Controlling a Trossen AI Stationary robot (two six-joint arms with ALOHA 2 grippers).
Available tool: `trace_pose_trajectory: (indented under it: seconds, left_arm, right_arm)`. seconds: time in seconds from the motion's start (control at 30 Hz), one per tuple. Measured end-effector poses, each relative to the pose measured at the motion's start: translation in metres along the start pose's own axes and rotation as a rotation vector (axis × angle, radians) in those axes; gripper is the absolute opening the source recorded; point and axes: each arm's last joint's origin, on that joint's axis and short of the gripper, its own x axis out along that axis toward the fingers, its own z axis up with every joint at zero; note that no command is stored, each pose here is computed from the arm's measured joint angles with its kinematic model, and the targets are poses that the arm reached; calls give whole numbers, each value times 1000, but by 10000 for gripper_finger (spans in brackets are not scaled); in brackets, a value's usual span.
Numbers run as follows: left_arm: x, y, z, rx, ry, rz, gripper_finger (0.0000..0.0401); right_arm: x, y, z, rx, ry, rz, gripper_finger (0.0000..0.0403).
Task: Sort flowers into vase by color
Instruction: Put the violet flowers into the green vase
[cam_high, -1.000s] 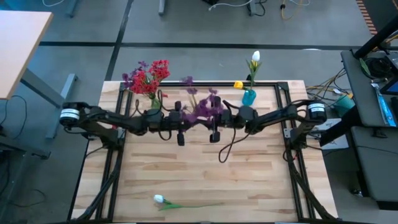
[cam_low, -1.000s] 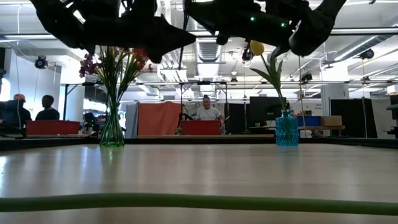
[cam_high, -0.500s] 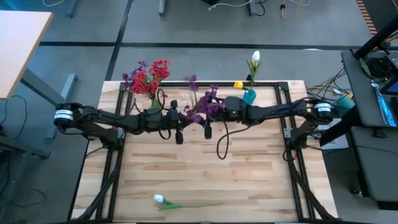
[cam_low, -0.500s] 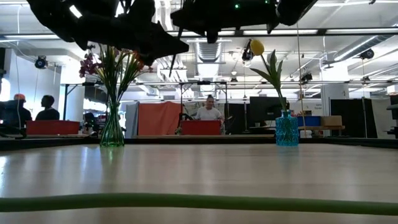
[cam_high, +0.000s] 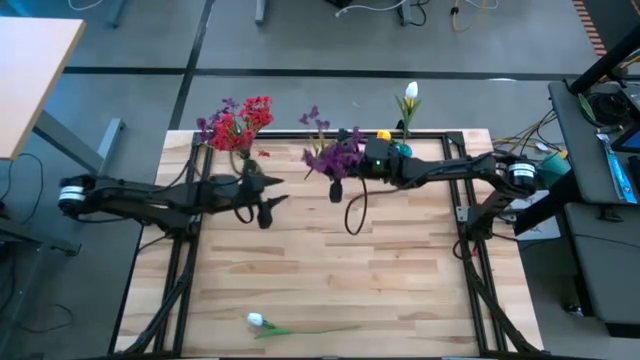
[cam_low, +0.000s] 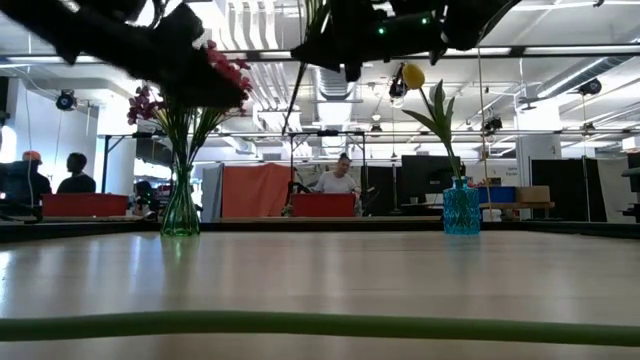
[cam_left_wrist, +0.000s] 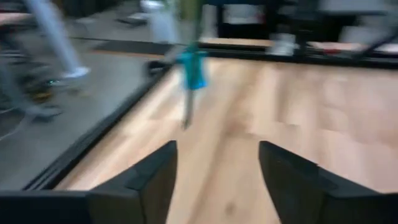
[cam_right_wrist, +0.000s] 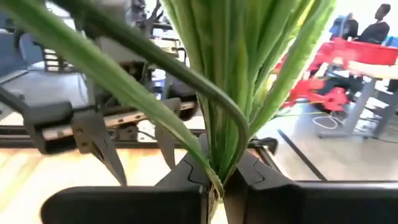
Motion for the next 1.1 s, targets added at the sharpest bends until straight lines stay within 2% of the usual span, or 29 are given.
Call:
trace_pose_trajectory:
  seconds: [0.1, 0.23, 0.33, 0.43, 0.5, 0.63, 0.77, 0.83, 0.97, 1.1]
  left_arm:
    - [-10, 7, -26, -63, -46, 123, 239]
    - [-18, 13, -61, -171, -97, 234, 252]
    - [-23, 16, -85, -301, -134, 261, 253]
    - [-27, 16, -105, -366, -106, 274, 254]
    - [-27, 17, -107, -376, -96, 314, 254]
    - [-26, 19, -101, -311, -84, 421, 254]
    - [-26, 23, -102, -326, -48, 612, 256]
    - [-26, 23, -101, -324, -32, 639, 261]
    - [-26, 28, -101, -295, -29, 762, 285]
    - [-25, 34, -98, -271, -19, 787, 309]
  right_arm:
    - [-1, -15, -4, 16, 4, -12, 11]
    - [0, -23, -7, 41, -9, 5, 10]
    - [1, -24, -8, 38, -17, 12, 10]
    - [1, -24, -9, 33, -11, 12, 10]
    - [1, -24, -9, 29, -12, 11, 10]
    - [1, -24, -9, 15, -12, 11, 9]
    - [1, -24, -9, 11, -11, 12, 9]
    - [1, -24, -9, 11, -8, 12, 9]
    - [1, -24, -9, -12, -10, 11, 9]
    - [1, -24, -8, -22, -12, 11, 9]
